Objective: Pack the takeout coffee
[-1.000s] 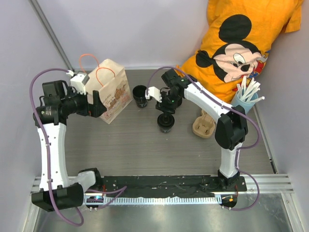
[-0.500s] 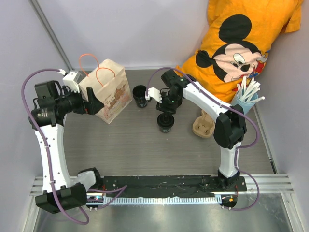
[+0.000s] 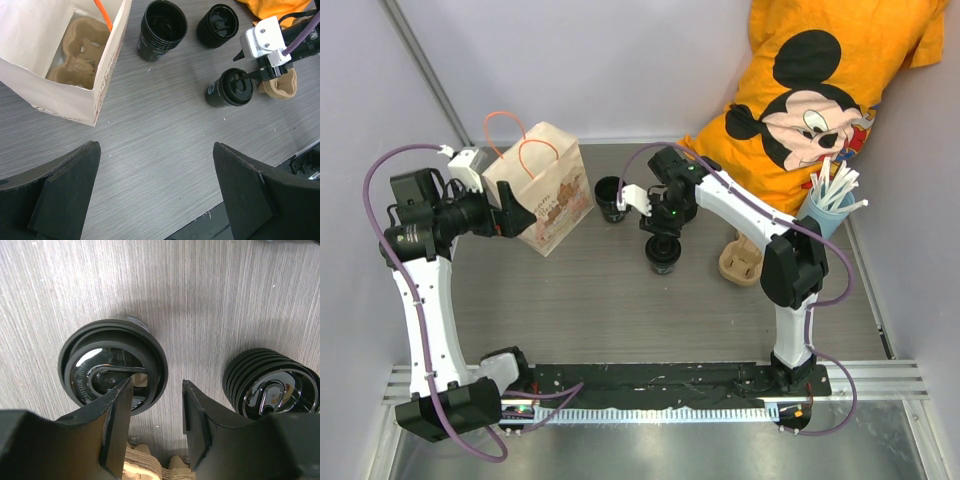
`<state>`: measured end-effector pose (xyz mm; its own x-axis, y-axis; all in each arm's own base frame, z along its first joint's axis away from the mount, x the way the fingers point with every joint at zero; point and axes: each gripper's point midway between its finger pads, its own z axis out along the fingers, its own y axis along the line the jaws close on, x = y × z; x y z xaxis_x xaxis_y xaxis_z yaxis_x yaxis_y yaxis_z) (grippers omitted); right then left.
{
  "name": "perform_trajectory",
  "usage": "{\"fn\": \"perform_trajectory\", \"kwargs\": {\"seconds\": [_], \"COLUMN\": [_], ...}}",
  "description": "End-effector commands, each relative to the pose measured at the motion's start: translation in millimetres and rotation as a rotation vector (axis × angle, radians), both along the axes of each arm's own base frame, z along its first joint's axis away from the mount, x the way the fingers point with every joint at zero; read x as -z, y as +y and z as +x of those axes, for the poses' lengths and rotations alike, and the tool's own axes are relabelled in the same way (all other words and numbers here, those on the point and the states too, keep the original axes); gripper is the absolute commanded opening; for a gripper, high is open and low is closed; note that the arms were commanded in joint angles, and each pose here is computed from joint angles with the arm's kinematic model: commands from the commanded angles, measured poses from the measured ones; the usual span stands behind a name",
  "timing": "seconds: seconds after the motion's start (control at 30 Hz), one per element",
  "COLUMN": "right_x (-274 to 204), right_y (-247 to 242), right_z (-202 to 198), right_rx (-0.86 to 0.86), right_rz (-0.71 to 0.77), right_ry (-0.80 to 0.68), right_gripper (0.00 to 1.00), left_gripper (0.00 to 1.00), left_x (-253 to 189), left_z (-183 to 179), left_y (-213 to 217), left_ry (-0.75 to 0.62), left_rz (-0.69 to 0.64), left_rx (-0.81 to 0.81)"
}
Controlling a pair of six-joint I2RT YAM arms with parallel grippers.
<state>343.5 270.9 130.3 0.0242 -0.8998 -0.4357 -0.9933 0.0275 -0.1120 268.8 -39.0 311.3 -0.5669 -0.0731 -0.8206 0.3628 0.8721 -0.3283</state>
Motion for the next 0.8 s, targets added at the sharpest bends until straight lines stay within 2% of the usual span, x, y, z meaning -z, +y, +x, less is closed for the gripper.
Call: {"fn": "perform_trajectory", "kwargs": {"seconds": [0.0,0.23,0.33,0.43,0.47,0.53,0.57,0.67,0.77], "right_x": [0.9,2.2,4.3,6.7,6.8,6.1,5.8,1.4,-5.2], "right_y": [1.4,2.9,4.0,3.1,2.5,1.1,0.0,-1.8,-1.9], "right_z": [5.2,7.8,7.9,5.3,4.3,2.5,1.7,-1.1,-3.3], "right_rx": [0.009,0.009,0.007,0.006,0.006,0.006,0.009,0.016,0.024], "right_rz": [-0.009,-0.011,-0.011,-0.018,-0.022,-0.025,-0.029,-0.028,-0.019], "right_ry": [-0.019,-0.02,-0.012,0.005,0.01,0.015,0.017,0.021,0.016], "right_gripper": [0.48,0.45,0.39,0.31,0.24,0.2,0.12,0.03,0.01], "left_gripper": [1.0,1.0,1.0,1.0,1.0,1.0,1.0,1.0,1.0], "left_x": [-11.9,-12.4,-11.6,-12.2,-12.5,-12.4,-13.6,-14.2,-15.1], "left_z": [2.4,1.3,1.4,1.4,1.6,1.3,1.0,1.2,0.1], "left_y": [-1.0,-0.8,-0.5,0.2,-0.3,0.1,0.2,1.3,2.0], "left_ry": [-0.056,-0.06,-0.058,-0.061,-0.061,-0.06,-0.066,-0.066,-0.069], "left_rz": [-0.015,-0.026,-0.027,-0.027,-0.028,-0.03,-0.03,-0.032,-0.033], "left_rx": [0.008,0.007,0.007,0.003,0.006,0.004,0.003,-0.003,-0.009]}}
